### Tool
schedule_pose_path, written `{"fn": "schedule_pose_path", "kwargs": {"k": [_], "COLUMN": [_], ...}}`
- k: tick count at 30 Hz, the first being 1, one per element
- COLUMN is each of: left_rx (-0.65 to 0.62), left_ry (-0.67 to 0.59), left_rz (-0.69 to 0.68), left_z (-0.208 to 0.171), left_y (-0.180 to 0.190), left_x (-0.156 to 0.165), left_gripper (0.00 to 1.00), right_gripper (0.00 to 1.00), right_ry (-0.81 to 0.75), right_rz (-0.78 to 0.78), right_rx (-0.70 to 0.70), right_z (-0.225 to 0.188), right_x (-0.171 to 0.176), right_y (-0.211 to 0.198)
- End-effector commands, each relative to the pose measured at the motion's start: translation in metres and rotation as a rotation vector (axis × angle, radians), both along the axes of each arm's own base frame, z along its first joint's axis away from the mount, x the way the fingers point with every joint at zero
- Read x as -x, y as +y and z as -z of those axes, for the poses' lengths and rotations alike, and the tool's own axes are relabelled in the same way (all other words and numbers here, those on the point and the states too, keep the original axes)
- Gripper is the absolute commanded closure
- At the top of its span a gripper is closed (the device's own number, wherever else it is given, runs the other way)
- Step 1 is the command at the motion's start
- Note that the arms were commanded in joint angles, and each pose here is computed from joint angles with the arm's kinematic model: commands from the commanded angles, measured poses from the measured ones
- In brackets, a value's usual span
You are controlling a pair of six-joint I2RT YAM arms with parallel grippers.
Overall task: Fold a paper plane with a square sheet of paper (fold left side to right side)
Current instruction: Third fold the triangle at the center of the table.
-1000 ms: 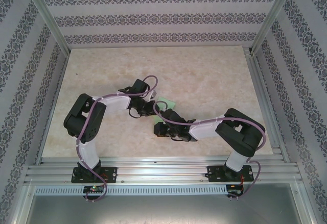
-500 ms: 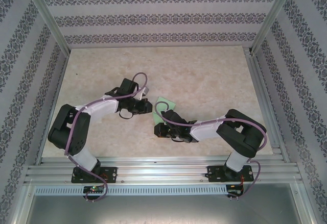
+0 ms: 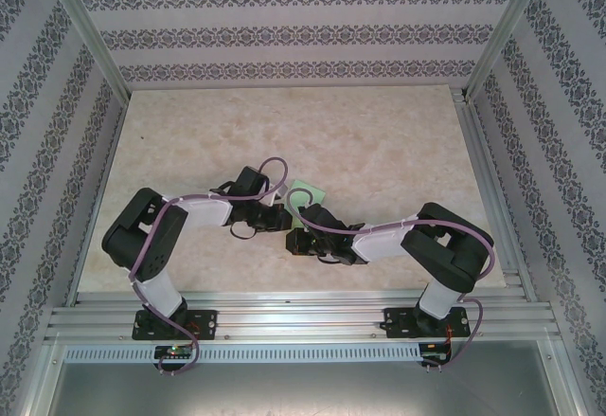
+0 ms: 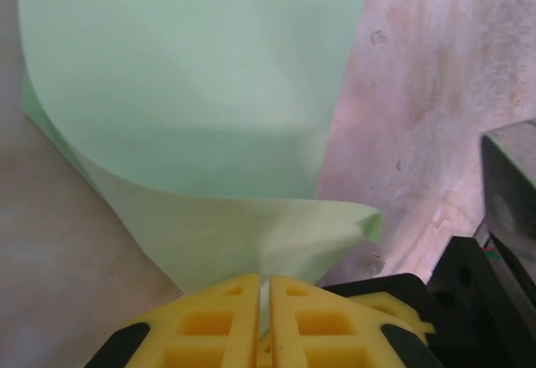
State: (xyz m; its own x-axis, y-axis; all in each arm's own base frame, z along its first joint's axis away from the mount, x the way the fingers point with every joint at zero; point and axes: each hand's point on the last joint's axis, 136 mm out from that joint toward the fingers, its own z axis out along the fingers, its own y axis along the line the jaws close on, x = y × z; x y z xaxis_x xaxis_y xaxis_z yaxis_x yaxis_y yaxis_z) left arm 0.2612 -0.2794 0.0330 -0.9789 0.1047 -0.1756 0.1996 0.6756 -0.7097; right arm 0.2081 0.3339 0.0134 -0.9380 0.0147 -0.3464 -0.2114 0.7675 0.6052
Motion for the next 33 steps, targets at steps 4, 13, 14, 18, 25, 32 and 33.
{"fn": "schedule_pose_path", "kwargs": {"k": [4, 13, 14, 18, 25, 32, 33], "left_rx": [-0.011, -0.135, -0.144, -0.192, -0.234, -0.257, -0.260], "left_ry": [-0.077, -0.170, -0.176, -0.195, -0.220, -0.234, -0.235], "left_rz": [-0.003, -0.028, -0.029, -0.028, -0.040, -0.055, -0.059], "left_z": [0.005, 0.011, 0.012, 0.019, 0.026, 0.026, 0.025], "left_y": [-0.007, 0.003, 0.004, 0.007, 0.013, 0.022, 0.025], "left_x": [-0.020, -0.045, -0.047, -0.054, -0.072, -0.091, -0.095], "left_gripper": [0.90, 0.90, 0.90, 0.90, 0.90, 0.89, 0.89], "right_gripper": [0.87, 0.87, 0.87, 0.87, 0.87, 0.87, 0.87], "right_ry": [0.178, 0.184, 0.184, 0.187, 0.189, 0.188, 0.191], "right_rz": [-0.028, -0.029, -0.027, -0.027, -0.026, -0.022, -0.022], "right_rx": [0.215, 0.224, 0.226, 0.228, 0.231, 0.233, 0.233], "right_z": [0.053, 0.053, 0.053, 0.053, 0.052, 0.051, 0.052], "right_x": [0.043, 0.046, 0.046, 0.047, 0.049, 0.050, 0.050], "right_y": [-0.043, -0.045, -0.046, -0.047, -0.050, -0.051, -0.051]}}
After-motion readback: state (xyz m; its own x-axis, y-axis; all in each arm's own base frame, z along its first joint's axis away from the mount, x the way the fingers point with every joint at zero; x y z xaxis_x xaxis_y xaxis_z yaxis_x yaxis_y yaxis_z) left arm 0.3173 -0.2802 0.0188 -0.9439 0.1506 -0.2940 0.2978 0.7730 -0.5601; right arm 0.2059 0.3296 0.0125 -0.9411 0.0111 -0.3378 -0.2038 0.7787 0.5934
